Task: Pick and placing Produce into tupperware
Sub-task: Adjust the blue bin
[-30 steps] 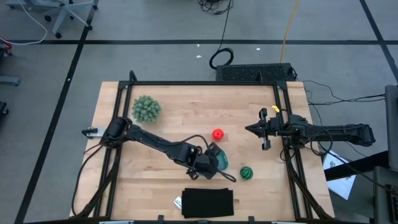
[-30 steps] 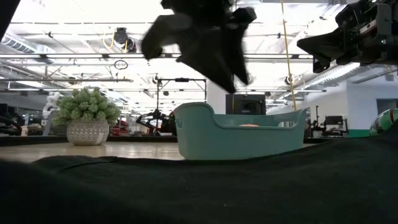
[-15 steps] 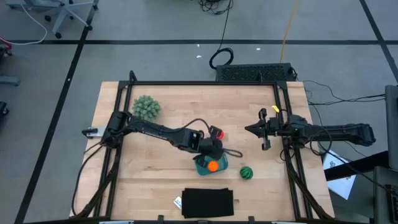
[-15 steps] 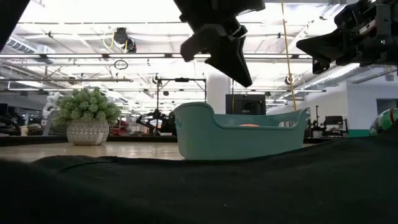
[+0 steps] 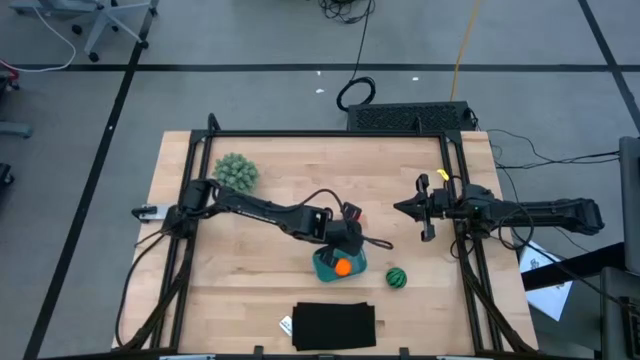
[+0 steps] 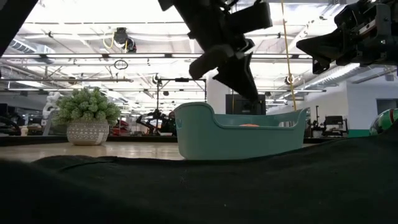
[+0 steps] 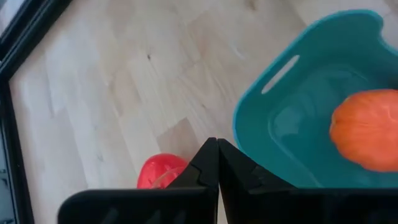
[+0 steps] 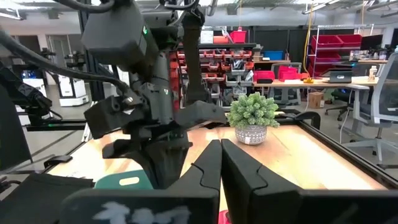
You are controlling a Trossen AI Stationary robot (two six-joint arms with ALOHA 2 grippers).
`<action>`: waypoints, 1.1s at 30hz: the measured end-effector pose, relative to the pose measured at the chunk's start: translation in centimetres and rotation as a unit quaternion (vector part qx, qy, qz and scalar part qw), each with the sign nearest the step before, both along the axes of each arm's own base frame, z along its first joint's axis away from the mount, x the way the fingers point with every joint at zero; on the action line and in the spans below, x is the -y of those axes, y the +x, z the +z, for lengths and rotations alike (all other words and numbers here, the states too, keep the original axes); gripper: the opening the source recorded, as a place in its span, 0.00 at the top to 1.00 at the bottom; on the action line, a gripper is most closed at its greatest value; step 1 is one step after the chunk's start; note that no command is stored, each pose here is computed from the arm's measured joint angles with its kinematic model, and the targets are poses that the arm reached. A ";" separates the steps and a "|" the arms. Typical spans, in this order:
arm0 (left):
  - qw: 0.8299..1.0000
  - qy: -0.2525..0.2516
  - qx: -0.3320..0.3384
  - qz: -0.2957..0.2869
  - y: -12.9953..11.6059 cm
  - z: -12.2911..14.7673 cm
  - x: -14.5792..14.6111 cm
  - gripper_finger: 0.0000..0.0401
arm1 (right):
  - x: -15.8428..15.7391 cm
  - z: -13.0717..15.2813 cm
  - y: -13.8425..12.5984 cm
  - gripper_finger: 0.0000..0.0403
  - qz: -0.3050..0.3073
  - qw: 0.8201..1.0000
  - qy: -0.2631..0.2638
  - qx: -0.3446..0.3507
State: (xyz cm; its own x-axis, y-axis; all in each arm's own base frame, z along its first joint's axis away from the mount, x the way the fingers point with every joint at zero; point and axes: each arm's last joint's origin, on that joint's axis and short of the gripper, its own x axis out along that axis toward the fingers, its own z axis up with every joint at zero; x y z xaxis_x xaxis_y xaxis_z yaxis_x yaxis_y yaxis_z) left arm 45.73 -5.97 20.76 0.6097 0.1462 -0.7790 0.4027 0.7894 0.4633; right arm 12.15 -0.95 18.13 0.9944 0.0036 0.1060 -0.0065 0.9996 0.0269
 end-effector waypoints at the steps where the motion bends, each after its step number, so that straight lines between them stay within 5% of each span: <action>1: 1.000 -0.002 0.004 -0.002 0.1 0.0 0.0 1.00 | 0.0 0.0 0.0 1.00 0.000 1.000 0.000 0.000; 13: 0.998 -0.020 -0.043 0.034 -0.2 -1.2 -1.7 1.00 | 0.0 0.0 0.0 1.00 0.000 1.000 0.001 0.000; 33: 0.997 -0.061 -0.051 -0.007 -0.2 -1.3 -1.1 1.00 | 0.0 -0.2 0.1 1.00 0.000 1.000 0.001 -0.009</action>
